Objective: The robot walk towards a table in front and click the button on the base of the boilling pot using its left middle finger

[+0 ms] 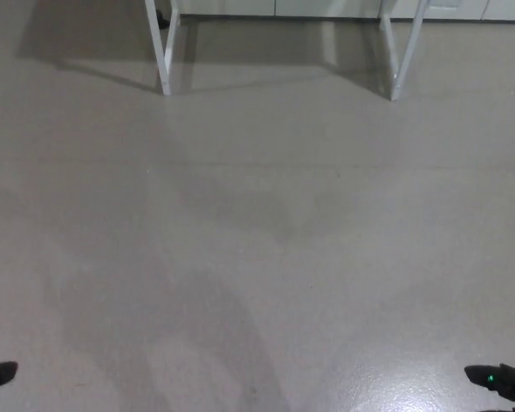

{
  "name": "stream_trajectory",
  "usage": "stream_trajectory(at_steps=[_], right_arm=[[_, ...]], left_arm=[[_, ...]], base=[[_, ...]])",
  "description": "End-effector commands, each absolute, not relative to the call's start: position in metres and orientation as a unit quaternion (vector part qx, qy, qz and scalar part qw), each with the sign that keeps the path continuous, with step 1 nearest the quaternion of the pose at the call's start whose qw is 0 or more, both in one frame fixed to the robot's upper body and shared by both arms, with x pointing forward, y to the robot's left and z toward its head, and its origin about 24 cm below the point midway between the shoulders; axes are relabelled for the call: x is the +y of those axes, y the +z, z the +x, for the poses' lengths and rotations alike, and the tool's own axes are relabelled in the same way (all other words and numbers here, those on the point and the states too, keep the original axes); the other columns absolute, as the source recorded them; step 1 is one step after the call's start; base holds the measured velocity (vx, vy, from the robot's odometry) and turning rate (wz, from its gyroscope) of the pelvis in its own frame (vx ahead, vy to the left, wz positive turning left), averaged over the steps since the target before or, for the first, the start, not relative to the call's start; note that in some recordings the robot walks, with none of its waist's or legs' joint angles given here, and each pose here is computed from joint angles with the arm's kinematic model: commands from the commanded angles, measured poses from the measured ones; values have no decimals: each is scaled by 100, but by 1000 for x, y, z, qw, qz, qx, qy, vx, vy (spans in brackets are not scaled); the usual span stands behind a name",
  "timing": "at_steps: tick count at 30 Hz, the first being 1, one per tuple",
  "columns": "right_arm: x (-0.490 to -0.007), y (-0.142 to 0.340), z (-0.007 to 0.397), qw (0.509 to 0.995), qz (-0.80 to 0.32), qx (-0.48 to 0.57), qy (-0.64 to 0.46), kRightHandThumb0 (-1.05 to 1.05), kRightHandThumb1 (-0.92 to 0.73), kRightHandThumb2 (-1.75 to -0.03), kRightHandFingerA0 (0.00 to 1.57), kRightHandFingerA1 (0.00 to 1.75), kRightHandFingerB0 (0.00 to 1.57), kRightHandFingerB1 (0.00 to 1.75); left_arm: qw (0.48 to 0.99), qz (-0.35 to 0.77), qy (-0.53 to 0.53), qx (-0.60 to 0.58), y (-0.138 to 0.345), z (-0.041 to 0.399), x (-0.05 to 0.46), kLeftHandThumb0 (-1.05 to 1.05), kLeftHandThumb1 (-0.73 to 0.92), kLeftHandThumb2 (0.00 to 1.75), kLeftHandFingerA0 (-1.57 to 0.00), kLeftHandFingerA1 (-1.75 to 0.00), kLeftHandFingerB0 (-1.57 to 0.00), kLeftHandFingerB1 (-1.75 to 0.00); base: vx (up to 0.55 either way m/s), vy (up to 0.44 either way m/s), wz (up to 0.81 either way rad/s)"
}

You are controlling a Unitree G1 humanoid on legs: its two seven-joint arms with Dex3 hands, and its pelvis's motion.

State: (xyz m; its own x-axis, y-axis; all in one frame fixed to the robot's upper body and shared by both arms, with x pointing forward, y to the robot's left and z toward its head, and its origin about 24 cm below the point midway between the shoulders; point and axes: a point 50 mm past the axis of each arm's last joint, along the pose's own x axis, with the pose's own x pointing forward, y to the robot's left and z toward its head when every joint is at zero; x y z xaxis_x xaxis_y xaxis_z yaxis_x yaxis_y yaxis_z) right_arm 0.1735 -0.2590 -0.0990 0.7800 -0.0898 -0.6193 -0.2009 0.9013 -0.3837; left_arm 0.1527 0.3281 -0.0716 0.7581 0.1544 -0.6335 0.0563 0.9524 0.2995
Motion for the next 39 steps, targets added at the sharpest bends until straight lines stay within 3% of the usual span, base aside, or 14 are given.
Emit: stream_trajectory(at_steps=[1,17,25,39], right_arm=[[-266,-102,157,916,-218,334,32,-39,-59,-58,48,43,30,36],[-267,-117,123,902,-222,368,45,-38,-59,-58,48,42,31,36],[-265,-117,123,901,-227,366,52,-36,-59,-58,47,40,30,36],[-262,-119,124,902,-223,366,53,-37,-59,-58,48,42,31,36]], left_arm=[[926,153,16,345,-72,141,330,-30,46,54,-48,-36,-34,-32],[911,154,6,382,-86,107,330,-29,46,54,-49,-37,-34,-32],[911,151,7,383,-85,103,331,-29,48,54,-45,-36,-33,-31],[907,177,2,383,-84,103,334,-34,48,55,-48,-36,-33,-32]], base=[[0,0,0],[1,0,-11],[289,8,15],[102,239,-3]])
